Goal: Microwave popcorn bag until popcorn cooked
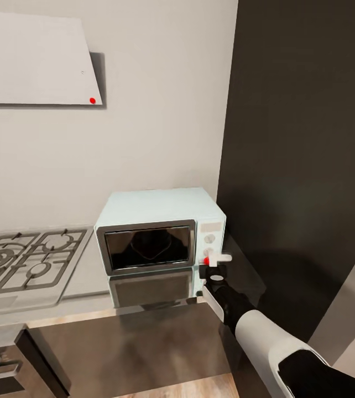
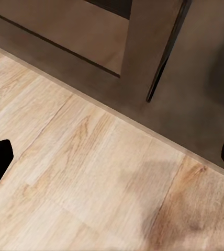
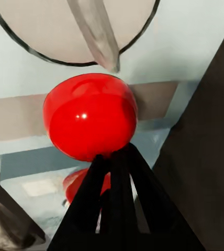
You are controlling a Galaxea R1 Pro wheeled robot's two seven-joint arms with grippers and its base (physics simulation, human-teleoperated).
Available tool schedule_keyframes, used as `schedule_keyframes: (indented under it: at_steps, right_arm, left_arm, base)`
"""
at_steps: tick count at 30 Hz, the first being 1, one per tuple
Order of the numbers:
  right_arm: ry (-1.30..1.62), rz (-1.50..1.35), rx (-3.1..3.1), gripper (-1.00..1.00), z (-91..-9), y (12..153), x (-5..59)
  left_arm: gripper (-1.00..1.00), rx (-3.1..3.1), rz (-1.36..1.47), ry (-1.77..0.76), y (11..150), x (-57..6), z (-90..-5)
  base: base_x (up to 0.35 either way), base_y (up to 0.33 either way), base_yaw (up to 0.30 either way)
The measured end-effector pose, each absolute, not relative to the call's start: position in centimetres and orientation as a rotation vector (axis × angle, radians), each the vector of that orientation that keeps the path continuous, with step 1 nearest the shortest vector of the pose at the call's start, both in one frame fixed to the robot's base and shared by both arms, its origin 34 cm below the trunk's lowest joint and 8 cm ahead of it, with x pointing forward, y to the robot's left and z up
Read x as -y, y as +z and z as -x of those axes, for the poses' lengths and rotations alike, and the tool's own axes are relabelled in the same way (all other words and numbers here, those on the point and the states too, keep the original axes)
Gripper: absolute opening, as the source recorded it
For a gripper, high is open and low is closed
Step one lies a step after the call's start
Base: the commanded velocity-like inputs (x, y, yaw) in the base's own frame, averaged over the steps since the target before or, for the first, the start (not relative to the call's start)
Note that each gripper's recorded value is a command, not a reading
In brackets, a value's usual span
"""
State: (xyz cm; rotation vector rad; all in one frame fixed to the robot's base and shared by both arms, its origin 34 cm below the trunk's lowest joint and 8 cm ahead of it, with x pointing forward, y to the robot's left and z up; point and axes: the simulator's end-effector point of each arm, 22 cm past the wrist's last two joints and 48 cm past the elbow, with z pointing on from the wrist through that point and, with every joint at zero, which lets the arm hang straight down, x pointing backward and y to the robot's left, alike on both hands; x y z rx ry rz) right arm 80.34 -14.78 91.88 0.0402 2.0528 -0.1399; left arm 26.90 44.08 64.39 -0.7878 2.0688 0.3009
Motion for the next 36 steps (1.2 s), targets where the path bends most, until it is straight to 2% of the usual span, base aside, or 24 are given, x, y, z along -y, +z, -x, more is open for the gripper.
schedule_keyframes:
  at_steps: [19, 29, 36]
  right_arm:
    - [-0.143, -0.04, -2.051, -1.0, -80.3, 91.8, 14.8]
    - [-0.135, -0.038, -2.047, -1.0, -80.4, 92.0, 14.7]
    - [0.222, 0.185, -1.926, -1.0, -81.5, 96.9, 6.1]
  left_arm:
    - [1.0, -2.068, 0.787, 0.301, 64.4, -44.1, -26.9]
    - [1.0, -2.07, 0.79, 0.301, 64.3, -44.0, -26.9]
    - [1.0, -2.071, 0.791, 0.301, 64.3, -44.0, -26.9]
  base:
    - [0.027, 0.0, 0.0]
    - [-0.215, 0.0, 0.0]
    - [-0.343, 0.0, 0.0]
